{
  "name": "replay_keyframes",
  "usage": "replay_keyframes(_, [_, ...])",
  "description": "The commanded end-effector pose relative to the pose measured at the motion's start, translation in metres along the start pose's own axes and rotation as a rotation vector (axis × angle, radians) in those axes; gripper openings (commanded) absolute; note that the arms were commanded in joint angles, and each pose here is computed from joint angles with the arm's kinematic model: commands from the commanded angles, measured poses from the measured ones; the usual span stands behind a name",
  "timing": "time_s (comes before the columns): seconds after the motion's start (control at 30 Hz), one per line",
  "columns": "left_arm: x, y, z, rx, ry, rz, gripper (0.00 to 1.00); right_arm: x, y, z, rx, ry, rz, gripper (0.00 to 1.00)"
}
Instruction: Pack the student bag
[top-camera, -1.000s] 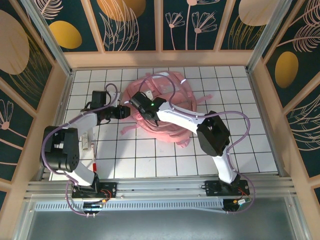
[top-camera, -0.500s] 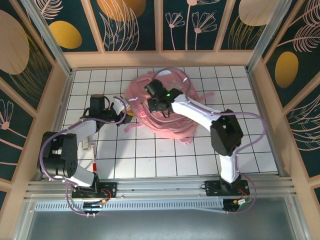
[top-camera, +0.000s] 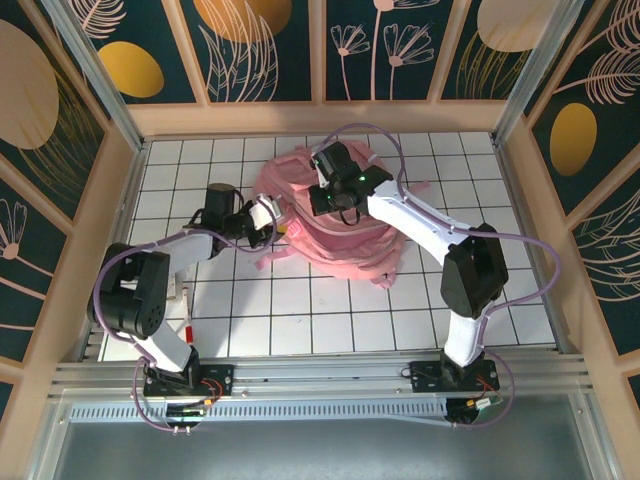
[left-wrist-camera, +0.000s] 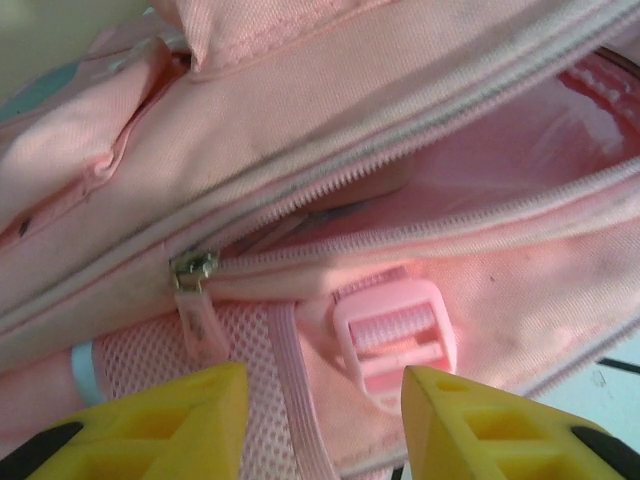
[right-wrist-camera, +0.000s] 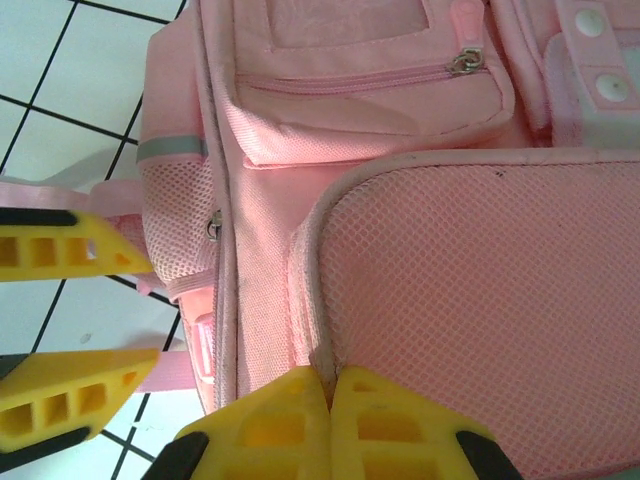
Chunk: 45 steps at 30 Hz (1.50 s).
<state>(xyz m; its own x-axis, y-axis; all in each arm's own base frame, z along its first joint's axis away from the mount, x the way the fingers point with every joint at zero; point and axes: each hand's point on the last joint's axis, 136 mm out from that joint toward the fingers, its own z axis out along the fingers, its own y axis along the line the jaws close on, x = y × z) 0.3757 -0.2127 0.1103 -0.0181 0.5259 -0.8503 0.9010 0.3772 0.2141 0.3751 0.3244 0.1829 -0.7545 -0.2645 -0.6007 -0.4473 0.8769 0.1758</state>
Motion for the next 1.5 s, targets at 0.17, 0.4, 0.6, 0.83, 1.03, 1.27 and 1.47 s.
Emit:
replay_keyframes(0.17, [-0.005,0.036,0.017,-0.072,0.014,-0.013,0.44,-0.024,0.025,-0.047,-0.127,-0.086,-0.023,0.00])
replay_keyframes(0.4, [0.010,0.032,0.031,-0.020,0.098,0.027,0.43,-0.024,0.024,-0.050,-0.143,-0.093,-0.003,0.00])
replay_keyframes(0.6, [0.016,0.024,0.030,-0.012,0.105,0.045,0.34,-0.025,0.030,-0.048,-0.179,-0.091,0.018,0.00])
replay_keyframes(0.83, [0.019,0.013,0.031,0.065,0.126,0.058,0.18,-0.022,0.030,-0.044,-0.184,-0.076,0.044,0.00])
replay_keyframes(1.03, [0.017,0.007,0.028,0.090,0.116,0.082,0.00,-0.019,0.029,-0.042,-0.185,-0.077,0.062,0.00])
replay_keyframes(1.27, [-0.002,0.011,0.027,0.089,0.058,0.073,0.23,-0.013,0.031,-0.033,-0.195,-0.045,0.077,0.00])
replay_keyframes(1.47, [-0.001,0.017,0.033,0.102,0.077,0.043,0.30,-0.015,0.032,-0.037,-0.203,-0.051,0.078,0.00])
